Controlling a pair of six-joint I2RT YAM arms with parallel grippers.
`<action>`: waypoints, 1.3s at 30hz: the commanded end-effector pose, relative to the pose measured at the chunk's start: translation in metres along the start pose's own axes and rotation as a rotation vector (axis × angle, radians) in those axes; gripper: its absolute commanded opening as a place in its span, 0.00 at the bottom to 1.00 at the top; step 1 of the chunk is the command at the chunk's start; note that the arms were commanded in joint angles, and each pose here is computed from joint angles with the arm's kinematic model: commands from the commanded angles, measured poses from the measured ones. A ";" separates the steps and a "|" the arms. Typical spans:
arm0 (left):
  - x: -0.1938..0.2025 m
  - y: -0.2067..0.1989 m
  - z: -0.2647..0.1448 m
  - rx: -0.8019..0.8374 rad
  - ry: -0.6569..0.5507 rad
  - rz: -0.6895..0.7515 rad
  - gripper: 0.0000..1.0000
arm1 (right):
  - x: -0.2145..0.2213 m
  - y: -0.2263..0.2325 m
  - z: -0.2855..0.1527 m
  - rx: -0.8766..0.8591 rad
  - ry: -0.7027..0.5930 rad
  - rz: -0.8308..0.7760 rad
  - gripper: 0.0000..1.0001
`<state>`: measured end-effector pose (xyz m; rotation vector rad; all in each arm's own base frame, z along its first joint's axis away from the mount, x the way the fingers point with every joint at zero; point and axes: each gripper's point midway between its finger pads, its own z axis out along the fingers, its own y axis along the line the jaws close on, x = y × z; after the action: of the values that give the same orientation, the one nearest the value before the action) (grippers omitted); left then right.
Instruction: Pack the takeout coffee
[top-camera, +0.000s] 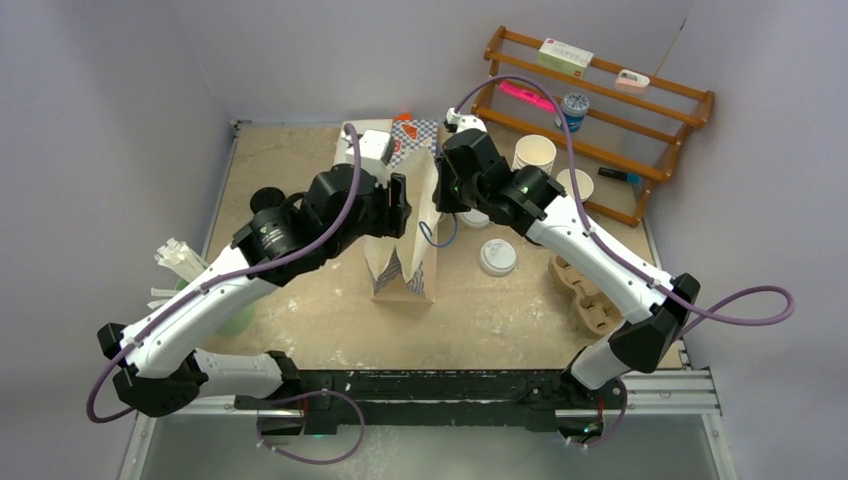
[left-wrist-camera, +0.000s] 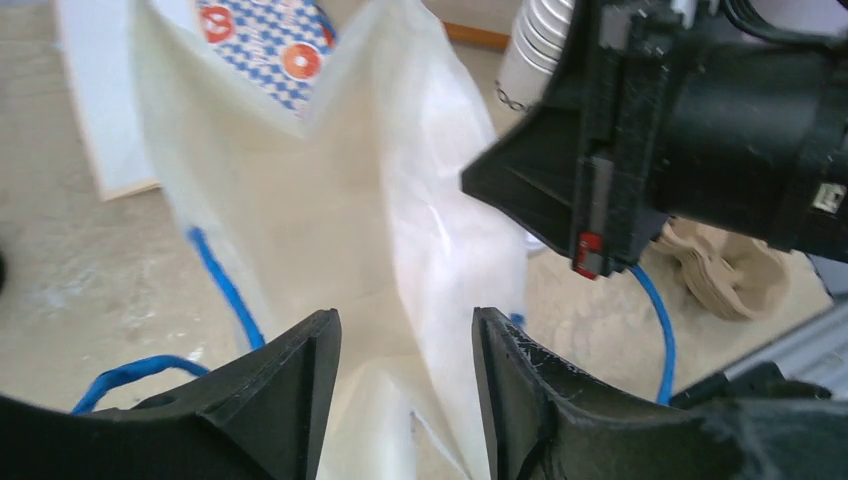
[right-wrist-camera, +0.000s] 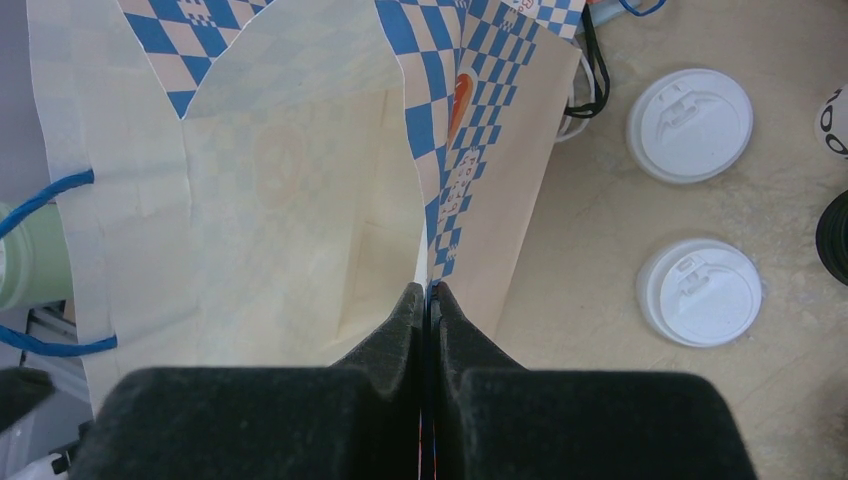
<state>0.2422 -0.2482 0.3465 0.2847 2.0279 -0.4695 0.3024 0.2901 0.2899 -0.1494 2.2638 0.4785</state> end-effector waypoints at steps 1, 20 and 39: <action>-0.039 0.038 -0.030 -0.158 -0.136 0.014 0.55 | -0.018 0.006 -0.014 -0.024 -0.059 0.015 0.00; -0.020 0.085 0.032 -0.220 0.055 0.046 0.49 | -0.022 0.005 -0.025 -0.036 -0.073 -0.002 0.00; -0.024 0.114 0.009 -0.372 0.057 0.053 0.53 | -0.022 0.003 -0.022 -0.024 -0.074 -0.013 0.00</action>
<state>0.3088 -0.1640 0.3196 0.1542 2.1563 -0.0755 0.3003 0.2865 0.2943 -0.1692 2.2532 0.4730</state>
